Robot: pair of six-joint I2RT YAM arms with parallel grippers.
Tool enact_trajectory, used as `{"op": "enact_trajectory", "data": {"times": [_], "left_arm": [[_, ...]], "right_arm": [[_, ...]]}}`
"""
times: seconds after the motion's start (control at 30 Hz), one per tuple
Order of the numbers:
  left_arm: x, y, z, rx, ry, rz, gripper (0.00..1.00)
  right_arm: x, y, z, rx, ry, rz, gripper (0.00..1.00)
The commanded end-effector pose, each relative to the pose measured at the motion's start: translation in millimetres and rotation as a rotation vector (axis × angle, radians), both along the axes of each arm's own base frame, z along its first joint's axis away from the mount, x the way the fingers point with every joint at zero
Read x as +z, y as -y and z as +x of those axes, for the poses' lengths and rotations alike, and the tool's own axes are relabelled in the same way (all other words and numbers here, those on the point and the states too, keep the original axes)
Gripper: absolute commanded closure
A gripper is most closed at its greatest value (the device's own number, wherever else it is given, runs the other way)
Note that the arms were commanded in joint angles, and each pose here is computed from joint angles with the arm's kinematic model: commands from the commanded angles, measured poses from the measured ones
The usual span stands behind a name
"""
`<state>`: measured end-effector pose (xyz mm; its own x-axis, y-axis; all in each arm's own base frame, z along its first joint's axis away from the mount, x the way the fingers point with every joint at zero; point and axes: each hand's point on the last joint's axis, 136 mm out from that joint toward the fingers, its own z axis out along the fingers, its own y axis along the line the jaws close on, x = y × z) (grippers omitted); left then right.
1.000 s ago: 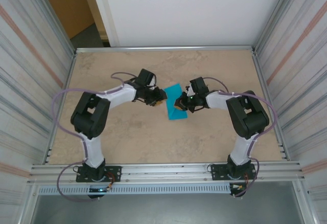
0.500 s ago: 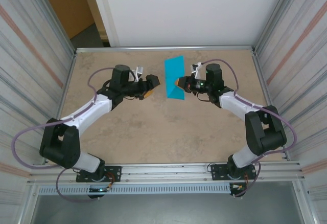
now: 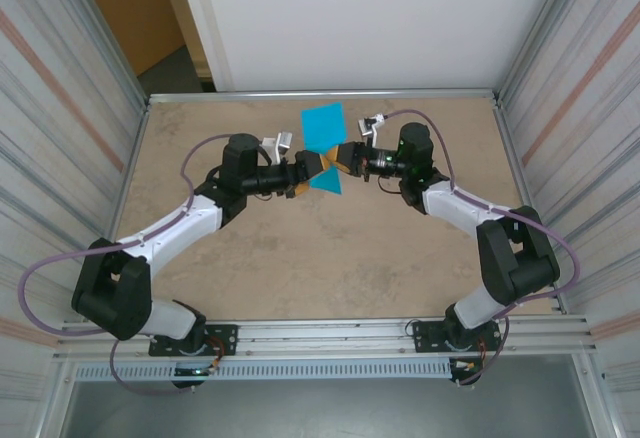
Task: Fold a paper plane with a square sheet of paper (pick it up from the middle)
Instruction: Turn over the paper at the center of the table.
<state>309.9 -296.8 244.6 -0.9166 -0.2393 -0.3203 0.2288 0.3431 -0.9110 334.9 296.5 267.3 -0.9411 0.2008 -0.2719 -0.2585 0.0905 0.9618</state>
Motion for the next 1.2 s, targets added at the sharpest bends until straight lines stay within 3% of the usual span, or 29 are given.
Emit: {"op": "enact_trajectory", "data": {"times": [0.0,0.23,0.47,0.7,0.9,1.07,1.17], "left_arm": [[33.1,1.4,-2.2,-0.01,0.085,-0.053,0.18],[34.3,-3.2,-3.4,0.016,0.107,-0.063,0.36],[31.7,-4.3,-6.7,0.001,0.1,-0.058,0.44],[30.8,-3.1,-8.5,-0.02,0.102,-0.058,0.6],[24.9,-2.4,-6.5,-0.03,0.084,-0.041,0.82],[12.2,-10.0,0.8,-0.005,0.064,-0.004,0.89],[0.3,-19.5,5.2,0.006,0.048,0.051,0.92]], "right_arm": [[18.1,-2.6,-8.0,0.039,0.018,0.039,0.94],[14.3,-0.8,-13.6,0.046,-0.002,0.037,0.93],[10.4,0.4,-15.4,0.048,-0.009,0.033,0.92],[5.8,4.0,-17.2,0.037,-0.031,0.024,0.89],[0.6,5.7,-14.9,0.025,-0.066,0.005,0.76],[-17.8,25.9,-2.0,-0.071,-0.116,-0.084,0.57],[-34.3,50.8,8.5,-0.171,-0.125,-0.191,0.51]]}}
